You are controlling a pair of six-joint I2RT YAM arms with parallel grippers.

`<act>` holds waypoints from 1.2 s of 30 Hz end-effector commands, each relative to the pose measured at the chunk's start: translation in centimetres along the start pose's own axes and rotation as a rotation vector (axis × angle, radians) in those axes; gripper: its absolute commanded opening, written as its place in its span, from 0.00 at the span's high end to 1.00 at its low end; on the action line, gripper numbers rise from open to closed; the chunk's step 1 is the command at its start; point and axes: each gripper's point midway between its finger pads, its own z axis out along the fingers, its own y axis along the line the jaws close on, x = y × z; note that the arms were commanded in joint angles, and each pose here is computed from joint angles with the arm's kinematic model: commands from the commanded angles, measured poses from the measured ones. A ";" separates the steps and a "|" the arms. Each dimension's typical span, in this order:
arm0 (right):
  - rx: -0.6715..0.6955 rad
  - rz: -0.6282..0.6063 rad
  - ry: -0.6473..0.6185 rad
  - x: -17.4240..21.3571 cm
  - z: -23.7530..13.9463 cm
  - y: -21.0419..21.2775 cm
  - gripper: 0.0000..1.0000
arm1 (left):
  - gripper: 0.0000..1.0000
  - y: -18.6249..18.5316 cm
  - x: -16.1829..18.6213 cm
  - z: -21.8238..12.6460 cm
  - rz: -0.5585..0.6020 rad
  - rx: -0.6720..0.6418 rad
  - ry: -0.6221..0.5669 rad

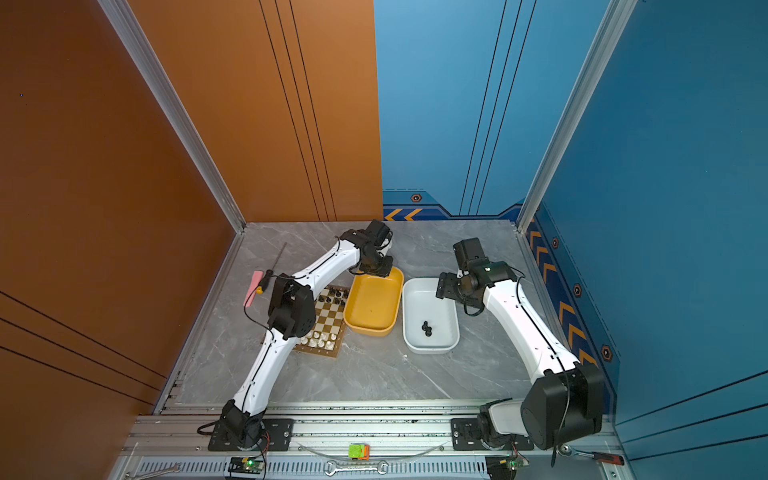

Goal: Set up the chess pieces on the board

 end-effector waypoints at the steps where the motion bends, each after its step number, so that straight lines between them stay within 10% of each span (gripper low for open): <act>1: 0.007 -0.007 -0.023 -0.6 -1.5 -0.4 0.15 | 0.74 0.9 -0.8 0.9 -0.034 0.028 0.005; 20: -0.037 -0.018 -0.058 -3.9 -2.1 1.9 0.14 | 0.58 3.1 -12.5 1.5 -0.155 0.059 -0.465; 36: 0.018 -0.040 -0.062 -1.6 -2.5 1.2 0.10 | 0.48 2.6 -17.1 -12.0 -0.005 0.045 -0.671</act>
